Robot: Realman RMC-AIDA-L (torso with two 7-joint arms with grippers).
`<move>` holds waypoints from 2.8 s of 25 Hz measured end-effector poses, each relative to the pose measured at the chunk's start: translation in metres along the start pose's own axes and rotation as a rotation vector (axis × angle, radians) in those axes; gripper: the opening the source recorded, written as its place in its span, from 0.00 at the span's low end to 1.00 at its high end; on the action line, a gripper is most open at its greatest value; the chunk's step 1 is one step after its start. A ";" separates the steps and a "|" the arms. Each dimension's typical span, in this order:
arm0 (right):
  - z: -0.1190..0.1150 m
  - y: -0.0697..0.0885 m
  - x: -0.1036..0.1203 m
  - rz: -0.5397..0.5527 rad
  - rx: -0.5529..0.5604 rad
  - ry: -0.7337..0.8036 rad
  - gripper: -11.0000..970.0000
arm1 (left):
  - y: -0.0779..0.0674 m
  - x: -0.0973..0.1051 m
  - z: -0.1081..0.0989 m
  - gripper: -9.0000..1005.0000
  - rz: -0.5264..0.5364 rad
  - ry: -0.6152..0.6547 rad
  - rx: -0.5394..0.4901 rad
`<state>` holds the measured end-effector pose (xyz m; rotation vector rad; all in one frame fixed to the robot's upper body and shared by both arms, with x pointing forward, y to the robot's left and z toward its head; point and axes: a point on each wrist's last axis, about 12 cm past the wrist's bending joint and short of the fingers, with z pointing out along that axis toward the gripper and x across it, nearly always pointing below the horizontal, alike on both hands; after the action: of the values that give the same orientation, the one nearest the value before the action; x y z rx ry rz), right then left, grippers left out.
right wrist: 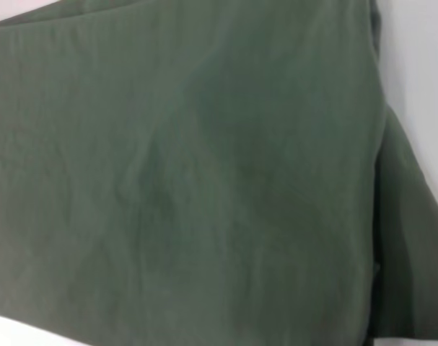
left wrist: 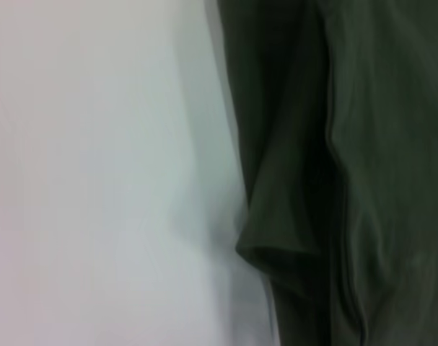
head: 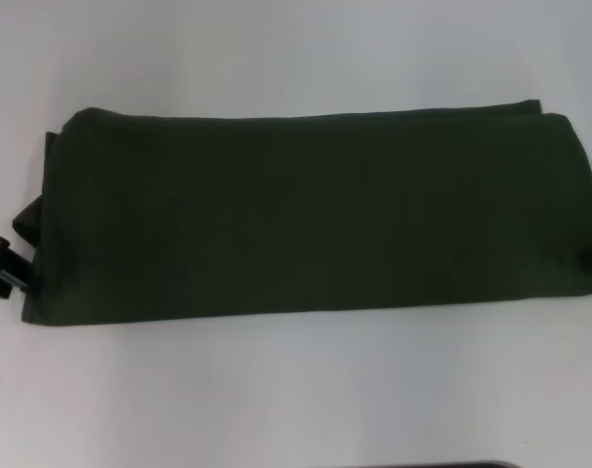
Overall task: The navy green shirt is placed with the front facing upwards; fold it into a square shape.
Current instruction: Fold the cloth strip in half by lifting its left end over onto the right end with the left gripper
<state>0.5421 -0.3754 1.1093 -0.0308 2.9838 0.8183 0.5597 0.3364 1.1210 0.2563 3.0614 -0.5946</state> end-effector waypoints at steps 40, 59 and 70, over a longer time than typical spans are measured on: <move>0.000 0.095 -0.050 -0.408 -0.468 -0.156 0.68 | -0.012 -0.017 -0.040 0.61 0.122 -0.423 0.368; 0.118 0.159 -0.033 -0.302 -0.479 -0.011 0.68 | 0.006 -0.013 -0.044 0.61 0.059 -0.485 0.330; 0.139 0.171 -0.034 -0.258 -0.524 -0.063 0.68 | 0.009 -0.010 -0.041 0.61 0.038 -0.505 0.329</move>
<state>0.5764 -0.1569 1.0783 -0.3888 2.5445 1.4904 0.5720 0.3588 1.1562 0.1379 2.4642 -0.9855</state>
